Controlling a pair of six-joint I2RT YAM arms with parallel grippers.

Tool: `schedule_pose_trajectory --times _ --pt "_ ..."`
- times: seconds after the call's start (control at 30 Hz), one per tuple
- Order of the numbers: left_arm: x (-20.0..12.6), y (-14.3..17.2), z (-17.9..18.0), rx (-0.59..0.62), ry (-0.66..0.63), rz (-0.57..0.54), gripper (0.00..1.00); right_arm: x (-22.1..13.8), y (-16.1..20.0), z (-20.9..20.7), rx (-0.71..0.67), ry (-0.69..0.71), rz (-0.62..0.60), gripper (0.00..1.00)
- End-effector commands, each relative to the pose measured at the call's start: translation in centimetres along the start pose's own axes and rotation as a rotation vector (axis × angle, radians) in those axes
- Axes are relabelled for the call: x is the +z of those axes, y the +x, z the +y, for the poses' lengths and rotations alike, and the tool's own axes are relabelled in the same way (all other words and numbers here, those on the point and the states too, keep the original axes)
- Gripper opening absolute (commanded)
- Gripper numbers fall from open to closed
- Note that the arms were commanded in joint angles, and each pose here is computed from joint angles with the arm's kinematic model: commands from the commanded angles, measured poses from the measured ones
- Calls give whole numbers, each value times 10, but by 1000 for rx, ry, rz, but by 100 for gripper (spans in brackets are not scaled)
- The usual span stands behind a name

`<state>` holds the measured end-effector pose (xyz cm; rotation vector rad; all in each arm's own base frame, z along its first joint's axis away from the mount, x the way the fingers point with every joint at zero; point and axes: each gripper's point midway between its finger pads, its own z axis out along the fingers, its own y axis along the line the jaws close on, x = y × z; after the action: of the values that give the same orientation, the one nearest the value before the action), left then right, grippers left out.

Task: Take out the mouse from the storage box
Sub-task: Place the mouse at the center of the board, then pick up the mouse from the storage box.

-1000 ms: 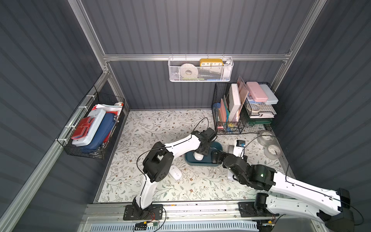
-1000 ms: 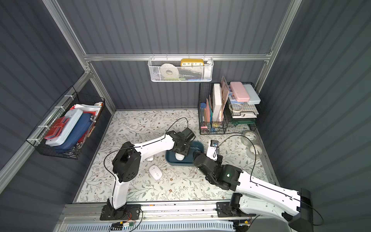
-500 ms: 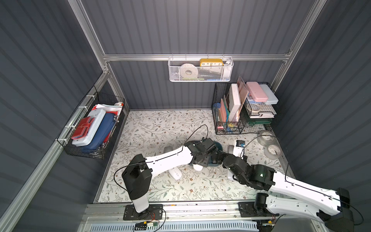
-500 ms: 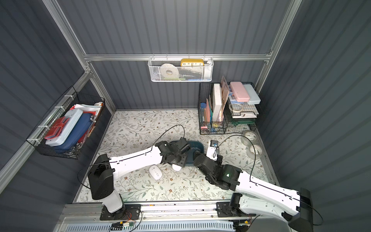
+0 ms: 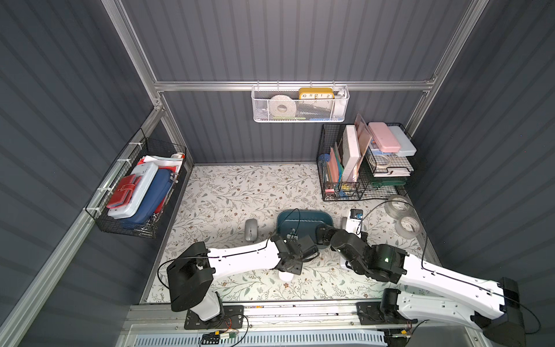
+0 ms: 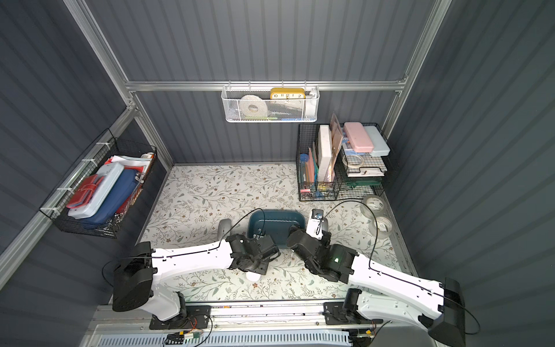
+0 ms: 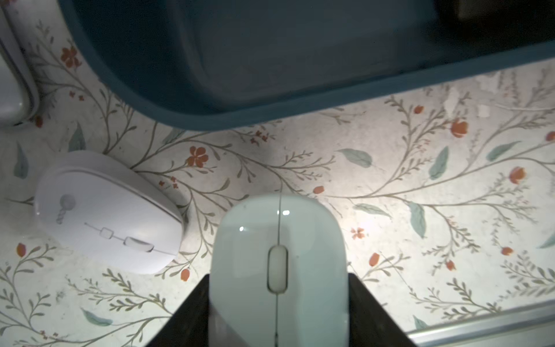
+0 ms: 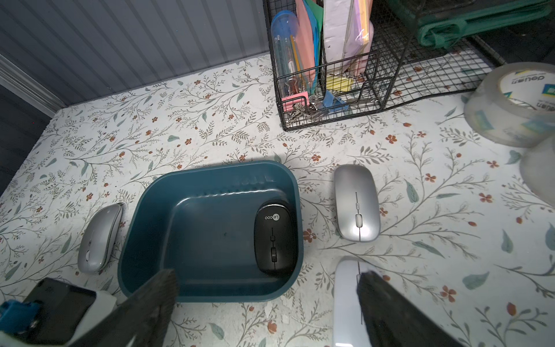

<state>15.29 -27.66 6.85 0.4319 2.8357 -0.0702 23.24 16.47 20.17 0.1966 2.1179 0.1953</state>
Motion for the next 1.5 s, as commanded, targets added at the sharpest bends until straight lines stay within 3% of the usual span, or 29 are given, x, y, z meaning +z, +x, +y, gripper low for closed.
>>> schedule_pose_trajectory --times 0.0,0.63,0.7,0.77,0.87,1.07,1.27,1.47 --pt "10 -1 4 -54 -35 -11 50 -1 -8 7 15 -5 -6 99" --pt "53 6 -8 -9 -64 44 59 -2 -9 5 27 1 -2 99" --pt "52 5 -7 -11 -62 41 63 -3 -10 5 27 1 -5 99" --pt "50 4 -5 -14 -72 34 74 -4 -11 4 31 1 -7 99" --pt "44 0 -2 -21 -75 6 79 -4 -10 4 29 1 -6 99" --pt "0 -25 8 -42 -49 -140 83 1 -8 7 13 15 29 99" --pt "-64 -49 32 -107 18 -360 93 23 -3 5 -2 40 155 99" --pt "-96 -52 64 -215 41 -512 96 49 13 11 -71 96 275 99"
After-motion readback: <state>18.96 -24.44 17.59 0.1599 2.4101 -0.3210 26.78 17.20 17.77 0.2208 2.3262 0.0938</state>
